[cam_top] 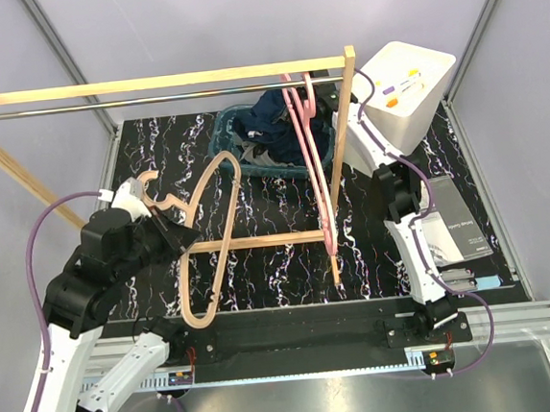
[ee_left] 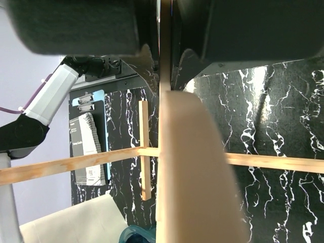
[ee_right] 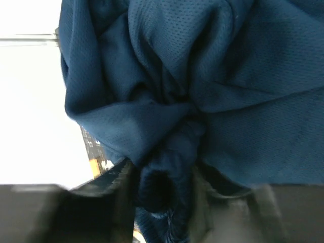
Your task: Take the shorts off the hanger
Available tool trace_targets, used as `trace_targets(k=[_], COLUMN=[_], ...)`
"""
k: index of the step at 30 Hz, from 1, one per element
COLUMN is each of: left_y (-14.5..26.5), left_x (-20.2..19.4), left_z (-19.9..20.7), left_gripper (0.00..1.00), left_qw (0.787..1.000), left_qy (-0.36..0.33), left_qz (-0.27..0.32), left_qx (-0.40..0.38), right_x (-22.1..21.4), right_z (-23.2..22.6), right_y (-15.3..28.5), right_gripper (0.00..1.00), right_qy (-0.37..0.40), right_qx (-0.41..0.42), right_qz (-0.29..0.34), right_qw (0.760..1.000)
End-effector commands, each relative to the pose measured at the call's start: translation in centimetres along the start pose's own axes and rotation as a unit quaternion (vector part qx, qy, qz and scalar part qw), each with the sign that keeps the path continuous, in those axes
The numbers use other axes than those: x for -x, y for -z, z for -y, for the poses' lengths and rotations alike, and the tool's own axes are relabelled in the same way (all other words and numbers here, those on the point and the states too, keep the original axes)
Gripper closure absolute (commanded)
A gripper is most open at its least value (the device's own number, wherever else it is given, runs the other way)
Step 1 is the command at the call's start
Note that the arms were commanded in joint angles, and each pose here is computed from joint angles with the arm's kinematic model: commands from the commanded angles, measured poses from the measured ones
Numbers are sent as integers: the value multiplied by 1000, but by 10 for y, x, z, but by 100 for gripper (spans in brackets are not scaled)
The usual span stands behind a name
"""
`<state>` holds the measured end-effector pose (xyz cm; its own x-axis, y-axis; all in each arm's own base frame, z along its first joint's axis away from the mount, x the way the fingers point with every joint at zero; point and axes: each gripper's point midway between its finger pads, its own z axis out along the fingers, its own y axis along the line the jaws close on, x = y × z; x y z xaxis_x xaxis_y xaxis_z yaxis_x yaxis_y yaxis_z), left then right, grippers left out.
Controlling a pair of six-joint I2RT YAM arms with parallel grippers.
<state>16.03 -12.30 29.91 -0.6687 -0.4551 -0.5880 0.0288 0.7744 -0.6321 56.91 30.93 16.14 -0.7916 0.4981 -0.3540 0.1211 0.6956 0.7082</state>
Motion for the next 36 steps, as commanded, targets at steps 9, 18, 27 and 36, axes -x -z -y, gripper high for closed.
trace_targets(k=[9, 18, 27, 36], left_y=[33, 62, 101, 113], left_x=[36, 49, 68, 88], left_z=[30, 52, 95, 136], left_gripper=[100, 100, 100, 100], left_qw=[996, 992, 982, 971], left_qy=[-62, -69, -45, 11], left_qz=[57, 80, 104, 105], left_qx=[-37, -73, -150, -214], right_x=[6, 8, 8, -36], right_z=[-25, -35, -10, -3], right_y=[82, 158, 225, 281], right_gripper=[0, 0, 0, 0], right_qy=[55, 56, 49, 19], right_qx=[-24, -47, -95, -42], right_qz=[5, 21, 28, 41], right_qw=[998, 997, 994, 998])
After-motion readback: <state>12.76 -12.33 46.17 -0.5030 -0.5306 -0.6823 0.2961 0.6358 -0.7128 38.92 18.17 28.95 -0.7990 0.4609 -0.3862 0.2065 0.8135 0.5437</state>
